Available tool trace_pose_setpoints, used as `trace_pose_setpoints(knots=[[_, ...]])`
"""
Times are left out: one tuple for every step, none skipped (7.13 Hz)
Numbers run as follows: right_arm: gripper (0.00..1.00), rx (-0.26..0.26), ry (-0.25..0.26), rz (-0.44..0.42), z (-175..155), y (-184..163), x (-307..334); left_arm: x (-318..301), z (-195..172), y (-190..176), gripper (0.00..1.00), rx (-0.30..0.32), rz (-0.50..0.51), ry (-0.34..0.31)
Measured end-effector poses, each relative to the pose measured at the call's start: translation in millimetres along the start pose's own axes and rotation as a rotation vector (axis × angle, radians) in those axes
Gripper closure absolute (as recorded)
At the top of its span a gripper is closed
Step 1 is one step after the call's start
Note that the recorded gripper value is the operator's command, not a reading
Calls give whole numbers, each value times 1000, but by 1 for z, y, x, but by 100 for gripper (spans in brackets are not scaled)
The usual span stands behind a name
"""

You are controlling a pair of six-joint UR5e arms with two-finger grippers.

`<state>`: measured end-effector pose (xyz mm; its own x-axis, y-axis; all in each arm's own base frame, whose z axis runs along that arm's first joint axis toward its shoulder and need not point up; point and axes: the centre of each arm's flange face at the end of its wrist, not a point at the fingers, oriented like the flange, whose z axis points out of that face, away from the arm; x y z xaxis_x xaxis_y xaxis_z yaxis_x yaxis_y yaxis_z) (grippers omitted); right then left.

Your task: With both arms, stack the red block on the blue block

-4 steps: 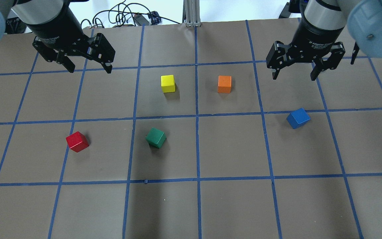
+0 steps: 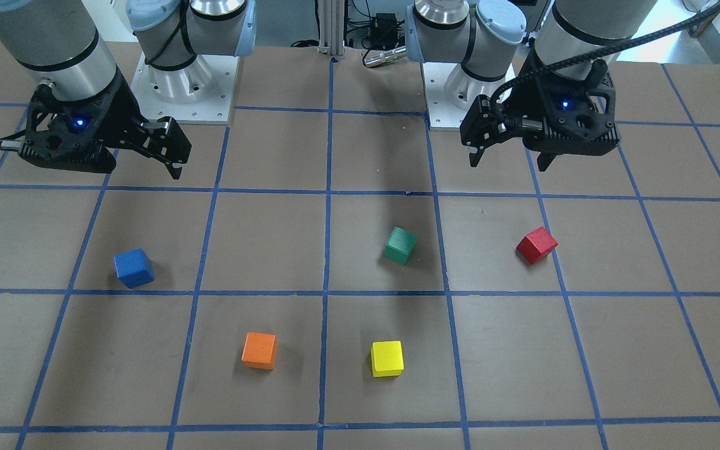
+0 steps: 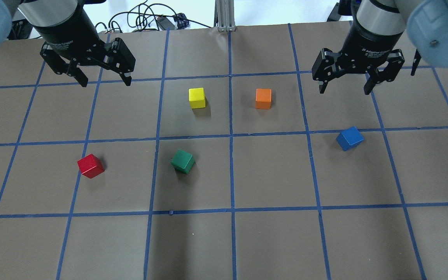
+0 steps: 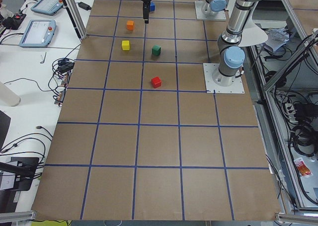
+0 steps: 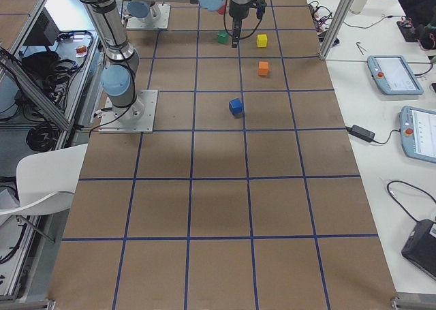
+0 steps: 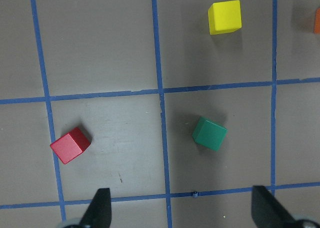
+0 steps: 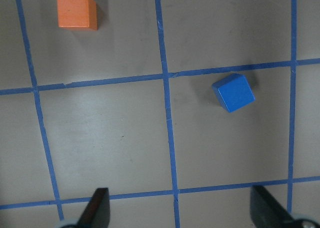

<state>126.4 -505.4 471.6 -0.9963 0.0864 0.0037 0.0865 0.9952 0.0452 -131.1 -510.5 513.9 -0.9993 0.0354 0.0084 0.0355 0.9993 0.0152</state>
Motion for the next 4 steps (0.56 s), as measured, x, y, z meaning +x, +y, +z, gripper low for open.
trace_pose_setpoints(knots=[[0, 0, 0, 0, 0, 0, 0, -14, 6, 3, 0, -25, -22, -21], [0, 3, 0, -1, 0, 0, 0, -39, 18, 7, 0, -63, -67, -33], [0, 5, 0, -2, 0, -1, -1, -67, 37, 12, 0, -107, -117, -31], [0, 8, 0, -3, 0, -1, -1, -97, 63, 17, 0, -153, -168, -20]])
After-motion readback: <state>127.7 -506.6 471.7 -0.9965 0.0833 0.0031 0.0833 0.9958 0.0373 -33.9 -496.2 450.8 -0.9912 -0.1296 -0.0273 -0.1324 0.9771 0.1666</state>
